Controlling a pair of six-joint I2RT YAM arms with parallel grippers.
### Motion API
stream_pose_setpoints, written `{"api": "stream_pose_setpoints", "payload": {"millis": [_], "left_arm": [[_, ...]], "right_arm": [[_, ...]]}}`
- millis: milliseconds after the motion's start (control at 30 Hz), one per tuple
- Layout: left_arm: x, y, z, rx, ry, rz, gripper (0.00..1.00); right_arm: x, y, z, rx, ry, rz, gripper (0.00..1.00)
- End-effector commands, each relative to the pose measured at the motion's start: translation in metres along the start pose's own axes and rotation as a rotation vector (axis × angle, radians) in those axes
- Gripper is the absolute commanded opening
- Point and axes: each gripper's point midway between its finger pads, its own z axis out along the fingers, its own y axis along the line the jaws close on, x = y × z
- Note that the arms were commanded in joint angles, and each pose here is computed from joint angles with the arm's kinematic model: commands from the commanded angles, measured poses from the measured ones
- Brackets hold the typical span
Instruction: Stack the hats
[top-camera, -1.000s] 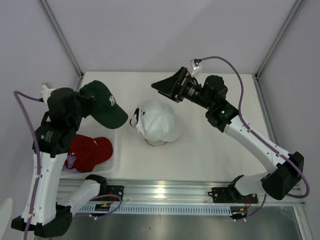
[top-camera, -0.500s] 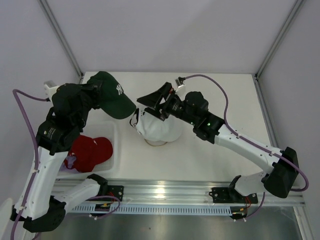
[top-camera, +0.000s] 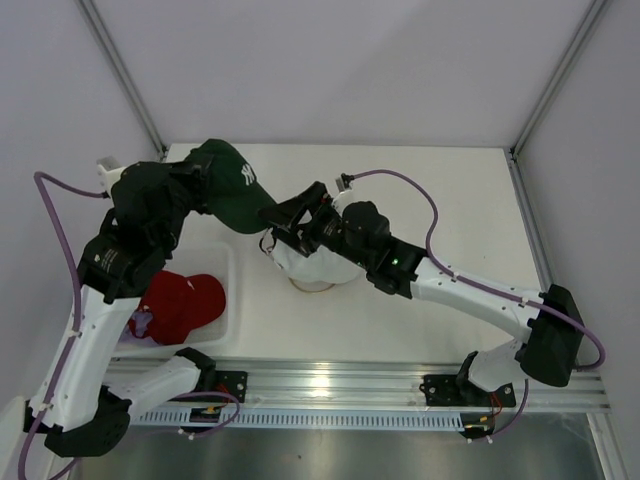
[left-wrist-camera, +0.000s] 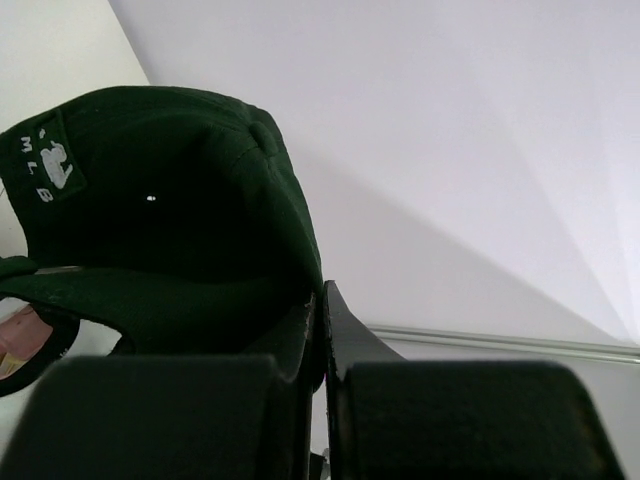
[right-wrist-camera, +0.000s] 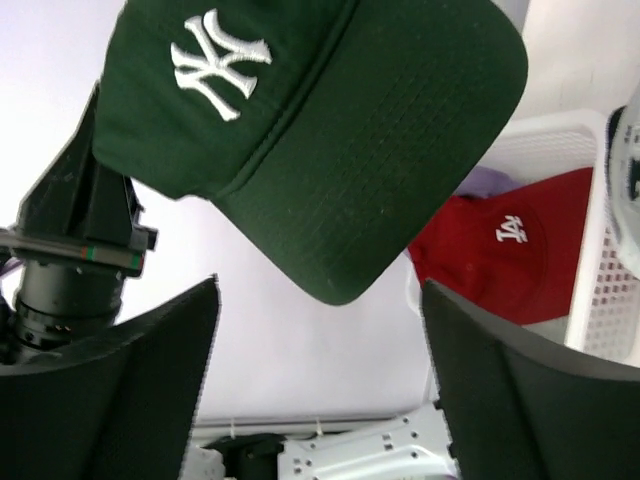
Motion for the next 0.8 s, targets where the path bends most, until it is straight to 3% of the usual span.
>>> {"api": "stream_pose_setpoints", "payload": {"millis": [0, 33, 67, 167, 333, 433, 467, 600, 667, 700, 733, 767], "left_arm": [[-0.01, -0.029, -0.018, 0.114, 0.001, -0.082, 0.01], [-0.005, -0.033, -0.02, 0.134, 0.028, -0.087, 0.01], [-0.004, -0.035, -0.022, 0.147, 0.042, -0.085, 0.01], [0.001, -0.037, -0.03, 0.165, 0.084, -0.077, 0.01], [0.002, -0.04, -0.039, 0.191, 0.113, -0.053, 0.01], [0.008, -0.039, -0.038, 0.195, 0.139, -0.018, 0.01], [0.011, -0.037, -0.039, 0.192, 0.151, -0.001, 0.01], [0.011, -0.029, -0.034, 0.184, 0.132, 0.112, 0.01], [0.006, -0.027, -0.033, 0.201, 0.101, 0.233, 0.15], [0.001, -0.027, -0.032, 0.204, 0.072, 0.278, 0.36], [-0.007, -0.031, -0.037, 0.224, 0.044, 0.365, 0.45], [-0.015, -0.031, -0.036, 0.219, 0.015, 0.405, 0.63]], "right_arm": [[-0.018, 0.025, 0.003, -0.081, -0.106, 0.035, 0.81], [-0.018, 0.026, 0.004, -0.084, -0.108, 0.035, 0.74], [-0.02, 0.028, 0.008, -0.089, -0.109, 0.034, 0.6], [-0.022, 0.034, 0.013, -0.124, -0.095, 0.038, 0.38], [-0.03, 0.05, 0.016, -0.176, -0.095, 0.014, 0.34], [-0.034, 0.069, 0.014, -0.217, -0.095, -0.026, 0.19], [-0.036, 0.071, 0.014, -0.209, -0.098, -0.037, 0.04], [-0.044, 0.089, 0.007, -0.222, -0.104, -0.163, 0.0], [-0.054, 0.101, -0.004, -0.242, -0.105, -0.204, 0.0], [-0.056, 0.103, -0.008, -0.245, -0.093, -0.224, 0.0], [-0.059, 0.107, -0.016, -0.251, -0.095, -0.262, 0.0], [-0.068, 0.108, -0.02, -0.254, -0.105, -0.284, 0.0]]}}
